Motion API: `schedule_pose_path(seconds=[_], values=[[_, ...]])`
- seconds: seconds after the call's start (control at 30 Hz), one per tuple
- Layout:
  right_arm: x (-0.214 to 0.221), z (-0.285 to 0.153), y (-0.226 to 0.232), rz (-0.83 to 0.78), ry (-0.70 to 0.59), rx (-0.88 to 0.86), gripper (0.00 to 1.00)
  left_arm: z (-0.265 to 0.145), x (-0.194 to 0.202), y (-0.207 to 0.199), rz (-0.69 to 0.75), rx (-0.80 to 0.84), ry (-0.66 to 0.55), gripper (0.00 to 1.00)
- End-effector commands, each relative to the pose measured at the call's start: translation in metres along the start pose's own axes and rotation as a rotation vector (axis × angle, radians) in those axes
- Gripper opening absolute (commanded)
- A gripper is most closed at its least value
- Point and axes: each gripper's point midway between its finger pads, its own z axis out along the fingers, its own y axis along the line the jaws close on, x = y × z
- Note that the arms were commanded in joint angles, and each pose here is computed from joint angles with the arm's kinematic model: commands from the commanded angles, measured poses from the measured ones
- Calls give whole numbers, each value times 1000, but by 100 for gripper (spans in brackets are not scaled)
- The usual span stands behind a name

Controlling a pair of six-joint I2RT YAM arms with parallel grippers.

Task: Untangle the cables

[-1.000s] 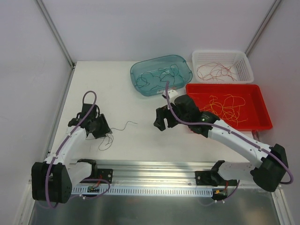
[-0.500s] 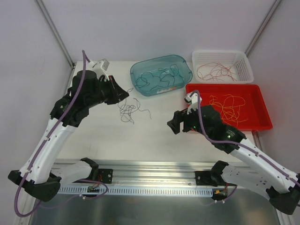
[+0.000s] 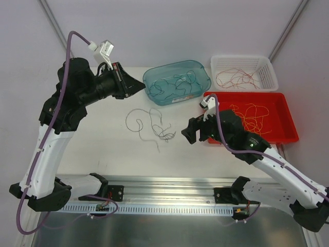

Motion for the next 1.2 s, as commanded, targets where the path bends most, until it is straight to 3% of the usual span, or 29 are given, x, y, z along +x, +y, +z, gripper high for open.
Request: schedule_pose_path(seconds=[0.0,0.17,0.33,0.4,0.5,0.67,0.73,0.83,1.17], values=[[-13,11,9,-19,-10,-31,84,-12,-10,-30,42,107,-7,7],[-12,37,5,9,26,5,82,-11,-4,-30,40,119,16,7],[15,63,-2,67,132,56,79,-7,15,1,36,19,24,9],[33,72,-6,87,190,80,79,-1,45,37,4,-83,71,30],[60,81,-12,128,263,117,79,7,102,97,-41,-245,170,49],[91,99,-9,219,346,123,78,10,196,172,-140,-447,369,67],[101,110,-7,246,365,118,75,10,210,184,-174,-489,381,81],[118,127,-10,282,404,141,72,11,230,204,-218,-557,401,91],[163,152,-9,340,509,144,45,31,278,249,-324,-677,440,87]])
